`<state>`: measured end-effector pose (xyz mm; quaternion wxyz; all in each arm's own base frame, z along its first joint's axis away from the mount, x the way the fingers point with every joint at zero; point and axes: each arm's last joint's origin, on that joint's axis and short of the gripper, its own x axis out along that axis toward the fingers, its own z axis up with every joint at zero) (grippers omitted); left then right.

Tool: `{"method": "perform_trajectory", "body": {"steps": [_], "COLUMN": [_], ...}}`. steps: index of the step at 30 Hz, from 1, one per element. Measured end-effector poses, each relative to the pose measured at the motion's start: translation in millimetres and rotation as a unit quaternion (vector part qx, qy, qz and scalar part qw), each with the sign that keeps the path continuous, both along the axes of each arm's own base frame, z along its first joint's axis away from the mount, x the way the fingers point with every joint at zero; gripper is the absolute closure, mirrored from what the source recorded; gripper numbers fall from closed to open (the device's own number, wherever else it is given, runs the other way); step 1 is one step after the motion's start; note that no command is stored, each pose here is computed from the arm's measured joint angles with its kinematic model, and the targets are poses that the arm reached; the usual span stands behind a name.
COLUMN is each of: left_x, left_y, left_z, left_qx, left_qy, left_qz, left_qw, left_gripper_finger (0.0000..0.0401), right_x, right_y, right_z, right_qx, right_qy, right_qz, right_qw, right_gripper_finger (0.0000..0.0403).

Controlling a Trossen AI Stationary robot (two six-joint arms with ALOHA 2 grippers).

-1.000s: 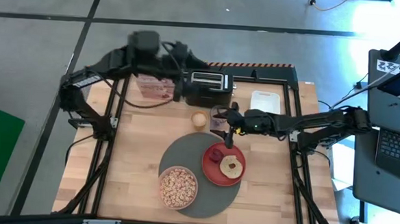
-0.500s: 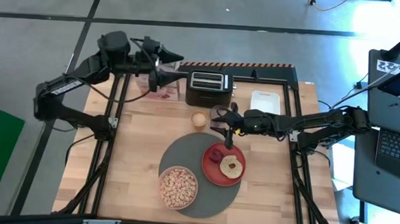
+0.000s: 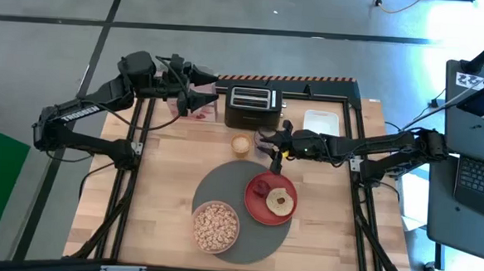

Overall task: Arrange a breakfast setting
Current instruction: Put the spoon on the bottom right of the tablemat

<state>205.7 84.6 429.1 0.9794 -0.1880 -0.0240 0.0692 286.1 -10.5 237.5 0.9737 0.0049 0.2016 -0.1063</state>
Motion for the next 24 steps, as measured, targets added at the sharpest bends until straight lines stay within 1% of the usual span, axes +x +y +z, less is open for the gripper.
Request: {"method": "perform_trajectory", "body": {"steps": [3, 7, 15, 24], "left_x": [-0.1, 0.0, 0.0, 0.0], "left_y": [-0.1, 0.0, -0.1, 0.0], "left_z": [0.6, 0.5, 0.4, 0.3], "left_qx": [0.002, 0.003, 0.012, 0.02], "left_qy": [-0.003, -0.002, 0.0, 0.002], "left_qz": [-0.001, -0.001, -0.001, 0.0], "left_qw": [1.0, 1.0, 1.0, 1.0], "left_gripper_finger": [0.0005, 0.0005, 0.0005, 0.0005], "right_x": [-0.3, -0.9, -2.1, 4.3], "right_y": [-4.7, -7.2, -6.9, -7.2], "right_z": [-0.2, -1.7, -4.6, -18.0], "right_qx": [0.001, 0.011, 0.012, 0.013], "right_qy": [0.001, 0.009, 0.025, 0.048], "right_qz": [-0.008, 0.008, 0.007, 0.005], "right_qw": [1.0, 1.0, 1.0, 0.999], "right_gripper_finger": [0.0269, 0.0269, 0.0269, 0.0269]}}
